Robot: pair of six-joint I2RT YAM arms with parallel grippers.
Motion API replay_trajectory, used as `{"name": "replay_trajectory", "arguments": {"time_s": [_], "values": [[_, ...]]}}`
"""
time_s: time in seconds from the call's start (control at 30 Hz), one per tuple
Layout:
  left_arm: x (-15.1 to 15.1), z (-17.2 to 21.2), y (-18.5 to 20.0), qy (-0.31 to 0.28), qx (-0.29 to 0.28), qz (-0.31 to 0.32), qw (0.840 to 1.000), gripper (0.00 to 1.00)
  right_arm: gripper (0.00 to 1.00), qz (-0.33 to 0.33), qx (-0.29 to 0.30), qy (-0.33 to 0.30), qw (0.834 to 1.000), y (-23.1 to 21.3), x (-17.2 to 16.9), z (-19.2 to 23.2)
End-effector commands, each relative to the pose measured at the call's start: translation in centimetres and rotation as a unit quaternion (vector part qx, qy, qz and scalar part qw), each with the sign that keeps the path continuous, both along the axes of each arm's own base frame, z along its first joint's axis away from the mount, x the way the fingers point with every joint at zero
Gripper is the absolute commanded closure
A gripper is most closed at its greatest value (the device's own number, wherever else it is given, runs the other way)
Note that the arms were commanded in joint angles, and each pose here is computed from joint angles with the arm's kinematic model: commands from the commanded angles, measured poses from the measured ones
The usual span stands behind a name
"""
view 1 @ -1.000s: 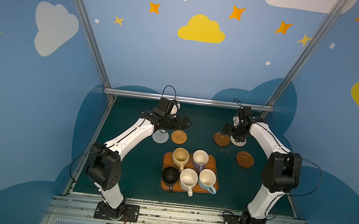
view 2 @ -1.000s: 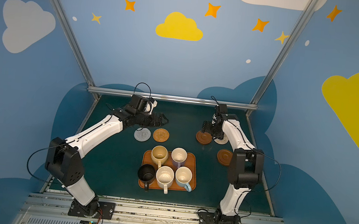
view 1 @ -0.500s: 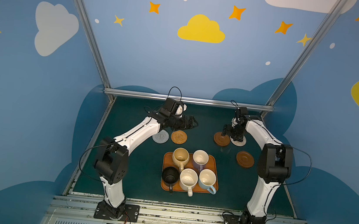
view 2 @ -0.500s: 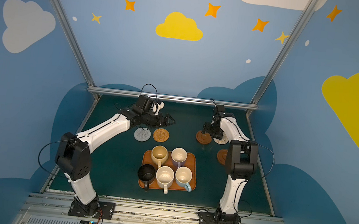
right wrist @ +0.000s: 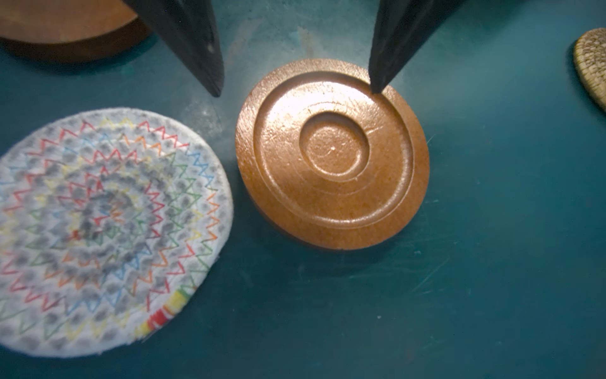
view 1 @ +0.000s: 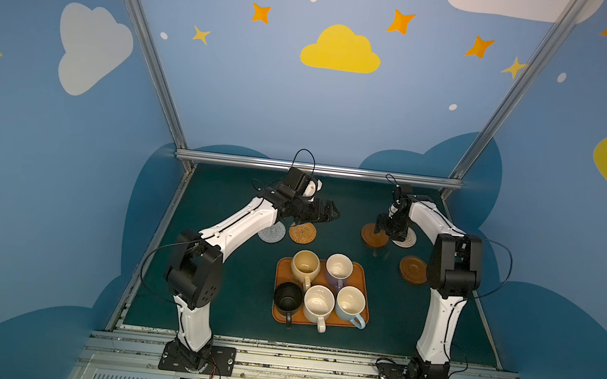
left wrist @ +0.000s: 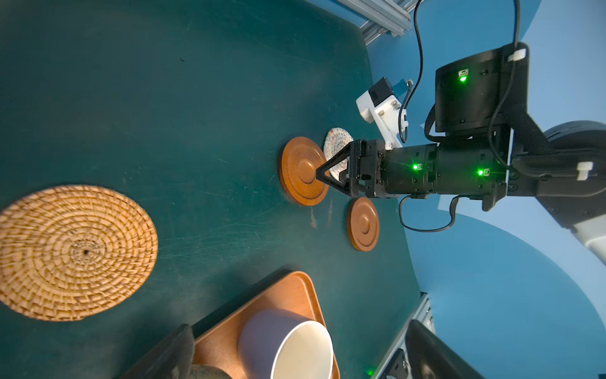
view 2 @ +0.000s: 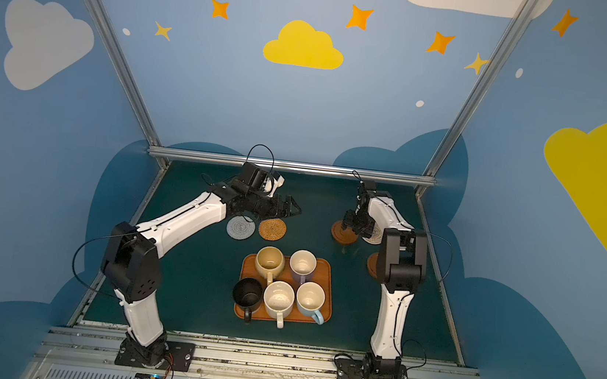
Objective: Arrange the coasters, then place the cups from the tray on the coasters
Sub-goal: 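Lift the left gripper while lowering the right gripper onto a brown wooden coaster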
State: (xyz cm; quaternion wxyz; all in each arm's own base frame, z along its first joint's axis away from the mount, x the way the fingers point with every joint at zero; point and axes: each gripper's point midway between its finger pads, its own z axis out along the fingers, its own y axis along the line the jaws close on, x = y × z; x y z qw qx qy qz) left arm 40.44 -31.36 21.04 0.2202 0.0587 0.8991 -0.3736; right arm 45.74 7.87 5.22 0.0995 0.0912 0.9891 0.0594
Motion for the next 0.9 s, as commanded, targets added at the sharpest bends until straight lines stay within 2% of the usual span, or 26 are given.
{"name": "replay_trajectory", "arguments": {"time_s": [0.0,0.27,0.37,0.43,0.67,0.73,0.77,0.87], "values": [[0.1,0.1,0.3,-0.008,0.020,-0.008,1.000,0.01,0.32,-0.012,-0.013,0.018,1.000,-0.7,-0.3,-0.7],[-0.1,0.1,0.3,-0.009,0.026,-0.009,1.000,0.00,0.33,-0.026,-0.014,0.033,0.999,-0.8,-0.6,-1.7],[-0.2,0.3,0.7,-0.024,0.057,-0.011,0.998,0.00,0.34,-0.027,-0.015,0.038,0.999,-0.8,-0.7,-2.0],[-0.2,0.6,0.8,-0.028,0.058,-0.011,0.998,0.00,0.35,-0.026,-0.012,0.041,0.999,-0.7,-0.7,-2.2],[-0.1,0.7,0.8,-0.033,0.062,-0.010,0.998,0.00,0.45,-0.015,-0.006,0.050,0.999,0.2,-1.1,-2.8],[-0.2,0.8,1.0,-0.040,0.081,-0.008,0.996,0.00,0.48,-0.011,-0.004,0.054,0.998,0.5,-1.2,-3.0],[-0.1,0.8,1.2,-0.050,0.097,-0.004,0.994,0.00,0.48,-0.011,-0.002,0.056,0.998,0.7,-1.3,-3.1],[-0.3,1.1,0.8,-0.054,0.096,-0.011,0.994,0.00,0.45,-0.009,-0.006,0.062,0.998,0.7,-1.5,-3.3]]}}
